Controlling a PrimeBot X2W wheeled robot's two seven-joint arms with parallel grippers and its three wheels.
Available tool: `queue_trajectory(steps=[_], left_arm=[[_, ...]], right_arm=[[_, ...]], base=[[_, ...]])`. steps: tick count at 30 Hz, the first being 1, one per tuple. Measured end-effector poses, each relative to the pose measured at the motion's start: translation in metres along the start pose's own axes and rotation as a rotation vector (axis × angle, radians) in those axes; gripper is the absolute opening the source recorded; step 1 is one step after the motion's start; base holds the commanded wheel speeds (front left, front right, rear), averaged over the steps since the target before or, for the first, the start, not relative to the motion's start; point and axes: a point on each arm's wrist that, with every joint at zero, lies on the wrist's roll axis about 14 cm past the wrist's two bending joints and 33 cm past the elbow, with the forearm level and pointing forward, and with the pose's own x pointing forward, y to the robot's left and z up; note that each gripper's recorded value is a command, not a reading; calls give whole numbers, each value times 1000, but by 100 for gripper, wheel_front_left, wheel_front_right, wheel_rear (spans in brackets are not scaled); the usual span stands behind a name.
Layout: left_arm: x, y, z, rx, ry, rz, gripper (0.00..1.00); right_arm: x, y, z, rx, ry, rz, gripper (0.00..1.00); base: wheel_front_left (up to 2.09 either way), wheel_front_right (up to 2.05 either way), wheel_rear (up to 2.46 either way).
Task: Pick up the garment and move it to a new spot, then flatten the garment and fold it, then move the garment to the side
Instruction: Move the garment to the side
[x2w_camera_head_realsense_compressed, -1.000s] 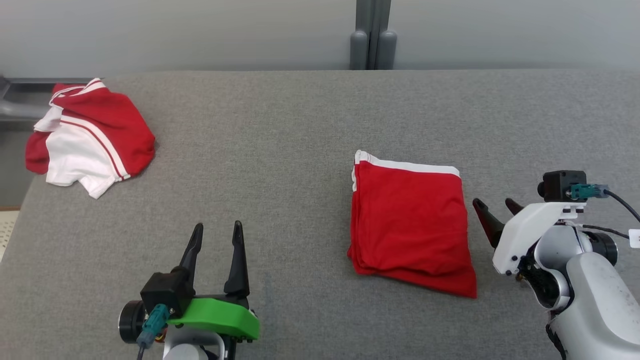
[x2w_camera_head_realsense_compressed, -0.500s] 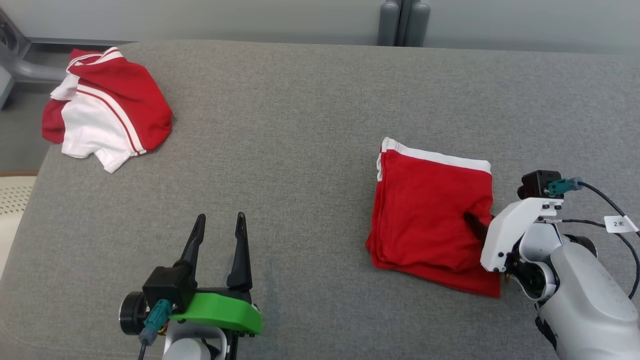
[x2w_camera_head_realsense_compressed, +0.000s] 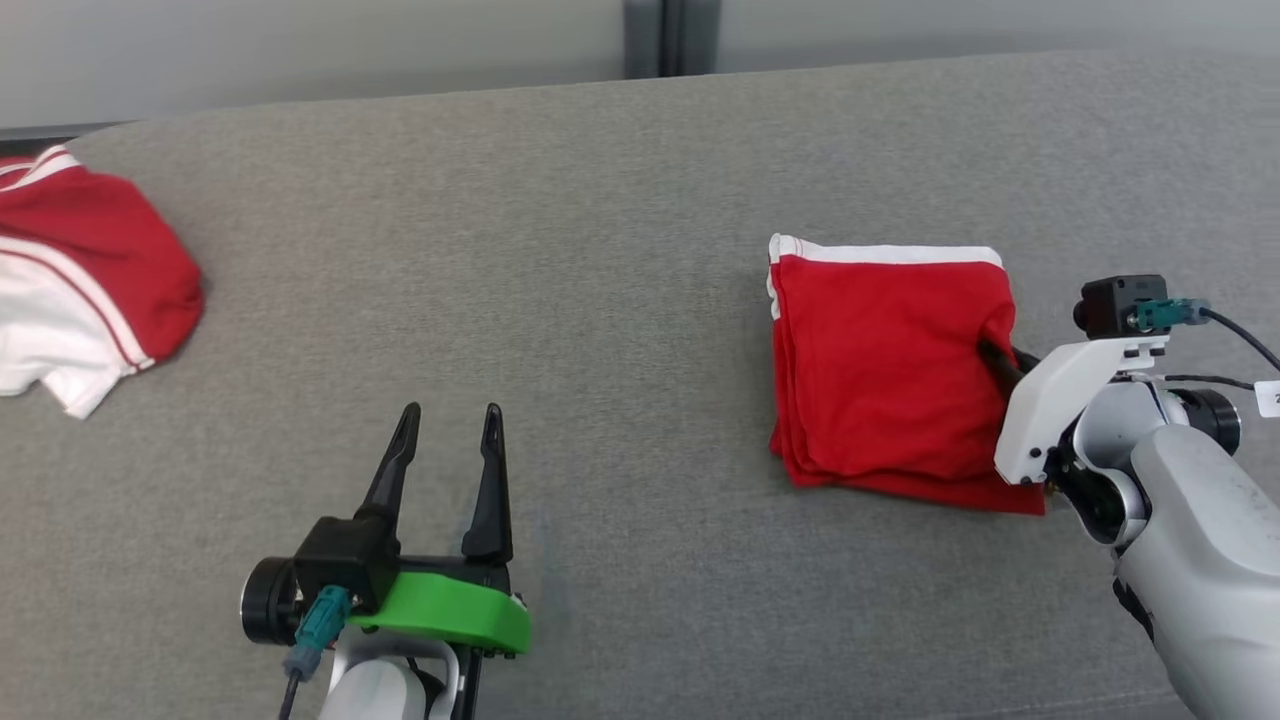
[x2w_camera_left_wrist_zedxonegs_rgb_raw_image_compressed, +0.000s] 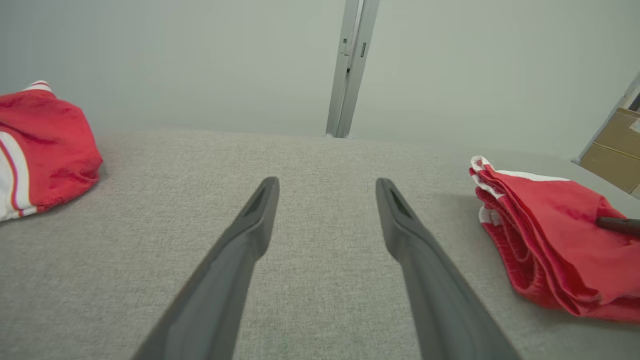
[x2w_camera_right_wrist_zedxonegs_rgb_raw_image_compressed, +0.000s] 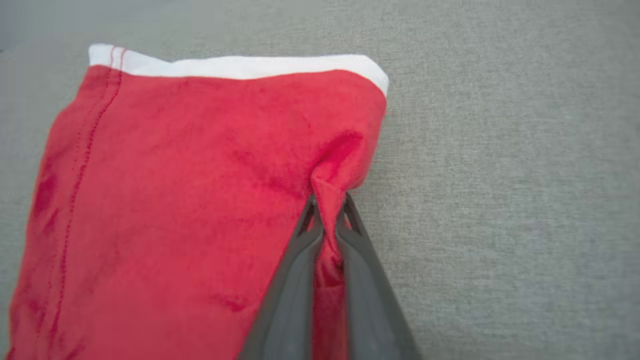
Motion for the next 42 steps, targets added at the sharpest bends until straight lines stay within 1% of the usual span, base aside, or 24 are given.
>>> queue_trajectory(steps=[3, 7, 12, 15, 18, 23, 29, 35, 41, 42], left_arm=[[13, -23, -4, -1, 9, -77, 100], [30, -62, -10, -4, 25, -205, 100], [45, -105, -19, -4, 48, -343, 100], [52, -121, -26, -16, 65, -395, 100], [56, -128, -38, -21, 94, -422, 100], [64, -124, -49, -30, 118, -416, 100], [73, -99, -46, -12, 100, -358, 100], [76, -79, -45, -2, 97, -309, 100], [76, -61, -53, 7, 113, -264, 100], [76, -58, -55, 7, 117, -257, 100]], right_arm=[[-15, -31, 5, 5, -33, -75, 0], [-39, -71, 10, 34, -87, -180, 0], [-66, -107, 9, 48, -123, -285, 0], [-76, -122, 9, 59, -140, -330, 0], [-79, -136, 10, 57, -153, -370, 0], [-71, -151, 14, 2, -140, -401, 0], [-57, -178, 53, -102, -156, -447, 0], [-47, -210, 82, -175, -154, -511, 0], [-34, -233, 91, -225, -125, -562, 0], [-31, -236, 93, -236, -126, -568, 16]], base=[[0, 0, 0], [0, 0, 0], [0, 0, 0], [0, 0, 0], [0, 0, 0], [0, 0, 0], [0, 0, 0], [0, 0, 0], [0, 0, 0], [0, 0, 0]])
